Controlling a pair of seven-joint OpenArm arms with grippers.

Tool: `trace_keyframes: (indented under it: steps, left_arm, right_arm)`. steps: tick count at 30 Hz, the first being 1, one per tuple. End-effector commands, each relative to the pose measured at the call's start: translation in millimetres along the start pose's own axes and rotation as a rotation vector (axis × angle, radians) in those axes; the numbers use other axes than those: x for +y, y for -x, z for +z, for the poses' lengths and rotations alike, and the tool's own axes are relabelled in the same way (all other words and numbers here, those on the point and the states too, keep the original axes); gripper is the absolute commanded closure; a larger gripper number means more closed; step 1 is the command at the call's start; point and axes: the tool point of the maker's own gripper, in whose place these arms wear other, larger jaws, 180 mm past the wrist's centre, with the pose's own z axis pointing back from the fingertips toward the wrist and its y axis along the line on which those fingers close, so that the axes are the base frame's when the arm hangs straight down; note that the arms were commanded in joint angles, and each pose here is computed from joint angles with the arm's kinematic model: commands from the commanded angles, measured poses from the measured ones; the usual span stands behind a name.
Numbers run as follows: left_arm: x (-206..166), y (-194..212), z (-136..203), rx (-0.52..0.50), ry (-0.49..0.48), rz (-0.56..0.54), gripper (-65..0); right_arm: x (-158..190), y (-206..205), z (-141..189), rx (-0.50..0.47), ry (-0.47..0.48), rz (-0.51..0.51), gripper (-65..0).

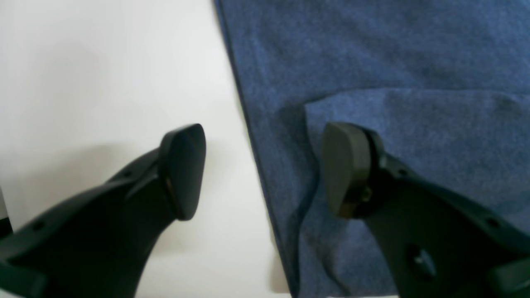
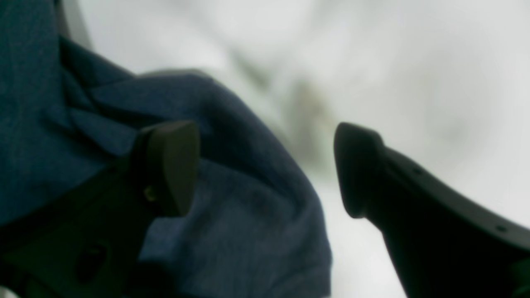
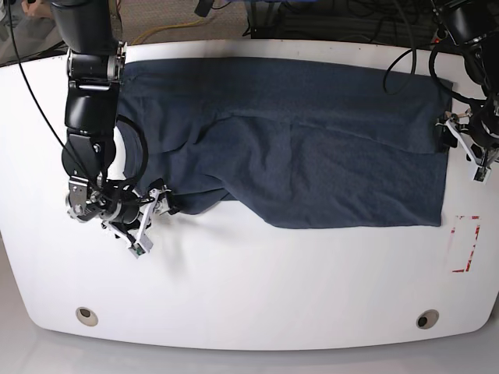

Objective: Fold the T-shirt properly
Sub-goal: 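Release the right gripper and move it to the shirt's hem corner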

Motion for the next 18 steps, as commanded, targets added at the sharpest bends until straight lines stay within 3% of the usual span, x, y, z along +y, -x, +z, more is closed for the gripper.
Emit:
trace_keyframes:
  steps: [1, 13, 18]
  left_arm:
    - [9.5, -13.7, 6.8, -0.04, -0.022, -0.014, -40.7]
    - [22.5, -10.9, 13.5, -0.061, -0.059, 0.041, -41.4]
    - [21.3, -45.5, 8.7, -0.125, -0.055, 0.033, -41.5]
  right_arm:
    - [-14.5, -13.6, 0.2, -0.038, 0.004, -0.029, -48.8]
    - [19.5, -10.0, -26.5, -0.047, -0.076, -0.061, -47.7]
    - [29.0, -8.7, -32.4, -0.079, -0.094, -0.073, -30.8]
